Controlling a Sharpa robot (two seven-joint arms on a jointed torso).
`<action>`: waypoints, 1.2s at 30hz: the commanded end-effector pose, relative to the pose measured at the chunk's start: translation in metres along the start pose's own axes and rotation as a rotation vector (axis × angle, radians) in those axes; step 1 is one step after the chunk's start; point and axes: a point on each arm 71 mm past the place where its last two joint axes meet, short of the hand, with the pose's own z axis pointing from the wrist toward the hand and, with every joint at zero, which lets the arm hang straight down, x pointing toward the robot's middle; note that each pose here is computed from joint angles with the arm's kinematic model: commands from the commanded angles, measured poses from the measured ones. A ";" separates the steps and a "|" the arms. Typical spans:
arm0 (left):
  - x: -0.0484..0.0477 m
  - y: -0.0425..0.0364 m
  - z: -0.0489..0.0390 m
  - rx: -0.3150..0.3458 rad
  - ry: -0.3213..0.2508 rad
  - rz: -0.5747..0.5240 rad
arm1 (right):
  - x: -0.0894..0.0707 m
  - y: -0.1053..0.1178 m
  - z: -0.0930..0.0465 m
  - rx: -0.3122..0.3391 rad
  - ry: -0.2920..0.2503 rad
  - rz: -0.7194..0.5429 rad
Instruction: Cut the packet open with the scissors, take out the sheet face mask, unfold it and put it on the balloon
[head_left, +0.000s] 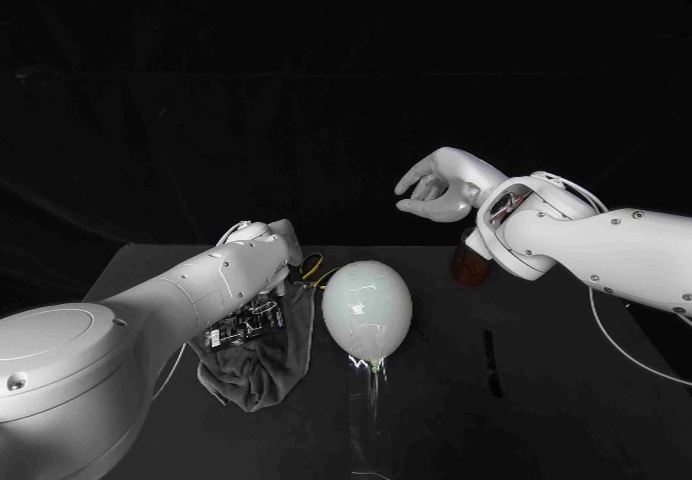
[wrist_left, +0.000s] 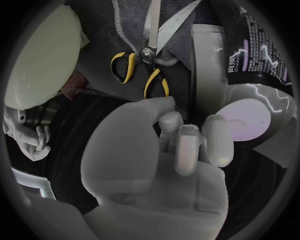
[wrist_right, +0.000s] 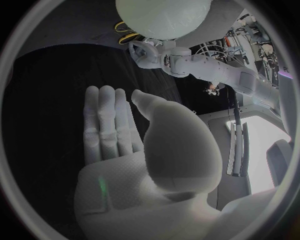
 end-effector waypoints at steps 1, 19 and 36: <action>0.0012 -0.0051 -0.0006 0.043 0.004 -0.102 | -0.001 0.000 0.000 -0.002 -0.008 -0.008; -0.0030 -0.0037 -0.0021 0.089 -0.040 -0.104 | -0.003 -0.004 -0.001 0.006 -0.011 -0.010; -0.0023 -0.0162 -0.0142 0.220 -0.120 0.028 | -0.005 -0.008 -0.003 0.013 -0.011 -0.012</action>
